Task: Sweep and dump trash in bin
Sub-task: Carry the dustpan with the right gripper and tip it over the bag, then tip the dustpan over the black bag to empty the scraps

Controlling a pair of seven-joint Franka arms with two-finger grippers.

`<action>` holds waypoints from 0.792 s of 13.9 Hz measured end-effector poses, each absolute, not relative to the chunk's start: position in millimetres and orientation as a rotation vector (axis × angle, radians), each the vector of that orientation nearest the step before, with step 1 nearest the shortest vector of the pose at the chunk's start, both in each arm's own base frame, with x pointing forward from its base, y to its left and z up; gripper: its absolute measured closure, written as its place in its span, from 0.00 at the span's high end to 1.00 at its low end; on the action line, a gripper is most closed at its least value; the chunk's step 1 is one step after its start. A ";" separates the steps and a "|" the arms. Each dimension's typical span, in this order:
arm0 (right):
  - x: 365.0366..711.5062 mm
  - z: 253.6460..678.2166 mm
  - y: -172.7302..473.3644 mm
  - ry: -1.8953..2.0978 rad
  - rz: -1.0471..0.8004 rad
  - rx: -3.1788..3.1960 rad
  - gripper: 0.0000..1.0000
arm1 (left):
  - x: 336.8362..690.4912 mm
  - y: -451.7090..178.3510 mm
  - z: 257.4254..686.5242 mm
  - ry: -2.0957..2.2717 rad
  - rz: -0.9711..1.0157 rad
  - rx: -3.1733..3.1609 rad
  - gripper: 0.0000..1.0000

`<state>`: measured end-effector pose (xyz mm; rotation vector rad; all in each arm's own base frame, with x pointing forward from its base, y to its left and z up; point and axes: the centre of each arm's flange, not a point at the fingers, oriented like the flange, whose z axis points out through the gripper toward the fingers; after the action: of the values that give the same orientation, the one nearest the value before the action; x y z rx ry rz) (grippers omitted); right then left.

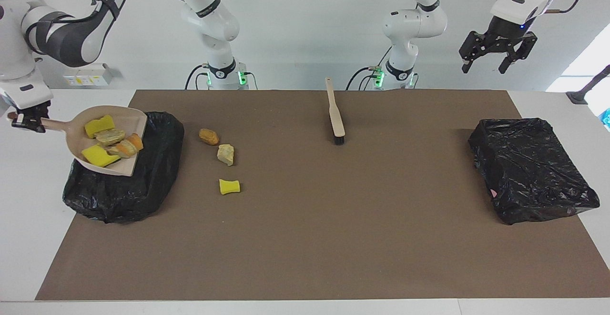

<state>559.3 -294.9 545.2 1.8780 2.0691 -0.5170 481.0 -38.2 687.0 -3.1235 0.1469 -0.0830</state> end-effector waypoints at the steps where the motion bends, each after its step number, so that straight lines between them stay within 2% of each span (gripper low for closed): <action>1: 560.5 547.6 -297.3 2.047 -0.581 1.829 0.32 | 481.3 -37.9 686.3 0.146 -0.079 -3.124 1.00; 7: 573.1 564.9 -292.3 1.964 -0.806 1.572 0.32 | 482.1 -31.9 685.5 0.128 -0.075 -3.126 1.00; 11: 586.7 589.2 -262.3 1.915 -0.904 1.394 0.32 | 482.1 -30.3 685.5 0.123 -0.074 -3.127 1.00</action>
<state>586.7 -262.3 589.2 1.3936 1.9153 -0.9045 482.1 -30.3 685.5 -3.1269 0.1231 -0.0742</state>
